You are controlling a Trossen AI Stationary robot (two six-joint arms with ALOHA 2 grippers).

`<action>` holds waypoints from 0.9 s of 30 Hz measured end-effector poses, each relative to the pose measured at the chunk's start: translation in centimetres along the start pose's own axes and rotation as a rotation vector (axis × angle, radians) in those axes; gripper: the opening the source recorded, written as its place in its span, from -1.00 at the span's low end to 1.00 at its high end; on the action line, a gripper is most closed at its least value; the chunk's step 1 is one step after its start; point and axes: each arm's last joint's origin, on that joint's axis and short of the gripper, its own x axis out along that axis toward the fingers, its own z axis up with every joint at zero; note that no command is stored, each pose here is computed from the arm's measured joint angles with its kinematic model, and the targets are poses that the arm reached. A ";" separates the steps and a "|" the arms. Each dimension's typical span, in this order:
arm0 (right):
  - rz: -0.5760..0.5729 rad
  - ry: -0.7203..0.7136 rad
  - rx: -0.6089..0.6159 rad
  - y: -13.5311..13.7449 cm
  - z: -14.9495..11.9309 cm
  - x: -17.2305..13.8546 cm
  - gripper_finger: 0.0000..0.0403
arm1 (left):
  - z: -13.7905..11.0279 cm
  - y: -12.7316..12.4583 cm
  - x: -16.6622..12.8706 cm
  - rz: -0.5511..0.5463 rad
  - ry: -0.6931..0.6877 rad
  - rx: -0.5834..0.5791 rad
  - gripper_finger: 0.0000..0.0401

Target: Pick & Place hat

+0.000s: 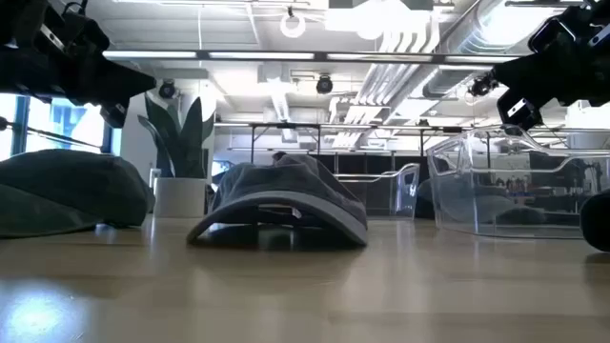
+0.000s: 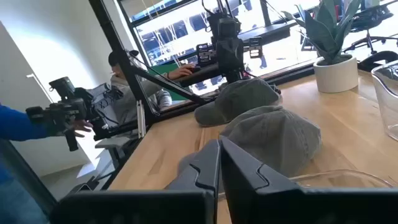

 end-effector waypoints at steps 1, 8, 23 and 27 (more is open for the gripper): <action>0.000 0.001 0.000 0.0 0.0 0.0 -0.94 | 0.0 0.0 0.0 0.000 0.000 0.000 -1.00; 0.000 0.000 0.000 0.0 0.0 0.0 -0.94 | 0.0 0.0 0.0 0.000 0.000 0.000 -1.00; 0.000 0.001 0.000 0.0 0.0 0.0 -0.94 | 1.1 -0.3 -0.1 -0.042 -0.085 -0.241 -1.00; 0.000 0.000 0.000 0.0 0.0 0.0 -0.94 | 2.1 -0.4 0.1 0.001 -0.117 -0.246 -1.00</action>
